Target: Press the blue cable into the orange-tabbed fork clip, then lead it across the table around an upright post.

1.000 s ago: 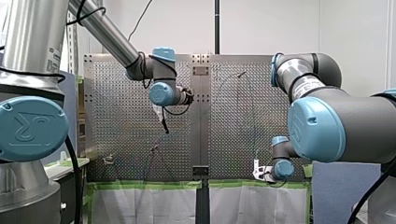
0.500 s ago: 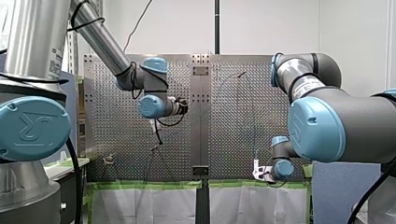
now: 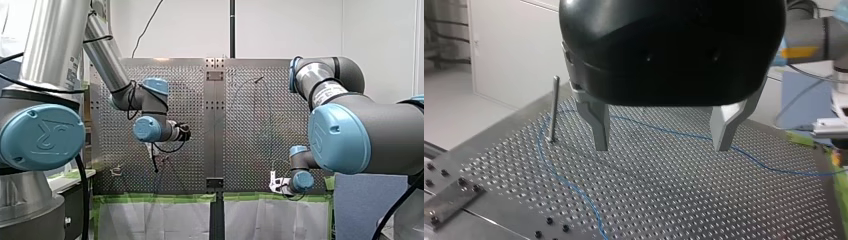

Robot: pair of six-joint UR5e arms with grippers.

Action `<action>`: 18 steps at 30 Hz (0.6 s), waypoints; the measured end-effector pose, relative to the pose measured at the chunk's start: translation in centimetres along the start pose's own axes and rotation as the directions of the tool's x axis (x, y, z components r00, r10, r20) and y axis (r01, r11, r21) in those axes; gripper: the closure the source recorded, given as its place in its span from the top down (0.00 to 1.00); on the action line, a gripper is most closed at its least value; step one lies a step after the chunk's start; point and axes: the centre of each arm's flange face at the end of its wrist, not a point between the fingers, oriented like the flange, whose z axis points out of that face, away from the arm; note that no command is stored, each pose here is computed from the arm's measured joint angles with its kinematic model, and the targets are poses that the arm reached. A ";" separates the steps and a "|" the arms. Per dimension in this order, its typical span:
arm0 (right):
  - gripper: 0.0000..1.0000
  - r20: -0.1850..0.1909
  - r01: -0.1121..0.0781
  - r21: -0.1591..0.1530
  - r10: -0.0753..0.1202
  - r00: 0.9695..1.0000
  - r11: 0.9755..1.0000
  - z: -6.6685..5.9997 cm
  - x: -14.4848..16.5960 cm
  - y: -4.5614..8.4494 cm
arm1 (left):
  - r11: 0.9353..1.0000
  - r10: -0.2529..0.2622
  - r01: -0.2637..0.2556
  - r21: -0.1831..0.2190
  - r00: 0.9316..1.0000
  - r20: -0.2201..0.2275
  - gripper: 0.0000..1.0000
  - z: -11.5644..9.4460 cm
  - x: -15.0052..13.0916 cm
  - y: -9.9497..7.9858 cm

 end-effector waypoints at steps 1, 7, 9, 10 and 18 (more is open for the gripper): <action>0.00 0.000 0.000 0.000 0.000 1.000 1.000 0.0 0.0 0.0 | 1.000 0.003 -0.003 -0.001 1.000 -0.003 1.00 0.1 0.0 0.2; 0.00 0.001 0.001 0.000 -0.001 1.000 1.000 0.0 0.0 -0.1 | 1.000 0.021 -0.021 -0.002 1.000 -0.006 1.00 0.4 -0.1 0.8; 0.00 0.001 0.001 0.000 -0.001 1.000 1.000 0.0 0.0 -0.1 | 1.000 0.022 -0.022 -0.002 1.000 -0.006 1.00 0.4 -0.1 0.8; 0.00 0.001 0.001 -0.001 -0.001 1.000 1.000 0.0 0.0 -0.1 | 1.000 0.023 -0.023 -0.002 1.000 -0.006 1.00 0.4 -0.1 0.8; 0.00 0.001 0.001 0.000 -0.001 1.000 1.000 0.0 0.0 -0.1 | 1.000 0.024 -0.024 -0.002 1.000 -0.006 1.00 0.4 -0.1 0.9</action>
